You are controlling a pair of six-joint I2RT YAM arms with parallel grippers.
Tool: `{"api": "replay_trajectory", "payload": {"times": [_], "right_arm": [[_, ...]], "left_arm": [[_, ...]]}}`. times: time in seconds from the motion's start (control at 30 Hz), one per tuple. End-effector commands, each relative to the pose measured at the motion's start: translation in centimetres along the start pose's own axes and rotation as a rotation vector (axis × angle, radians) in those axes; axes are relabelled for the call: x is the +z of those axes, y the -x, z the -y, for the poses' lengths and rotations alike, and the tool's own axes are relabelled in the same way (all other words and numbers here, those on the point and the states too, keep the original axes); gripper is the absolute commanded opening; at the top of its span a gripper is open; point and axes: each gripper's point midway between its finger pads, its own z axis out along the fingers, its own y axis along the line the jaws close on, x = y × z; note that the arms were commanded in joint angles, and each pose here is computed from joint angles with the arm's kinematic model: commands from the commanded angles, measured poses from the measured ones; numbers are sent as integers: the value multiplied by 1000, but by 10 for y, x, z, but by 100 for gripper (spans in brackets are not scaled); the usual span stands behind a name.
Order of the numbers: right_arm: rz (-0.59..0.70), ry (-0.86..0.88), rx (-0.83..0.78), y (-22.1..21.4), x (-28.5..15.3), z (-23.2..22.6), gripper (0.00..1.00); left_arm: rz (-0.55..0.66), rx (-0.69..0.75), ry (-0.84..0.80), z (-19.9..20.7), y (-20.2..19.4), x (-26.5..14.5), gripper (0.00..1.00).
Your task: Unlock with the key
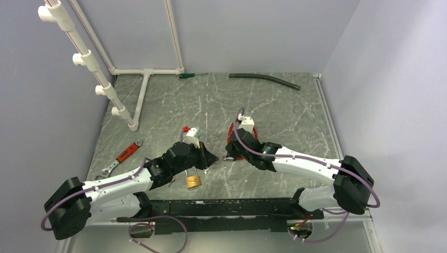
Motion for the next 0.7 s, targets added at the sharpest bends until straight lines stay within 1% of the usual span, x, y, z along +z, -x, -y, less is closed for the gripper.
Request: {"api": "replay_trajectory", "payload": {"times": [0.0,0.3,0.67], "right_arm": [[90,40,30,31,-7,-20,0],[84,52,34,29,-6,-23,0],[77,57,31,25,-2,-26,0]], "left_arm": [[36,-8,-27,9,11,1,0],[41,-10,-41,11,11,9,0],[41,-4,-43,14,14,8,0]]}}
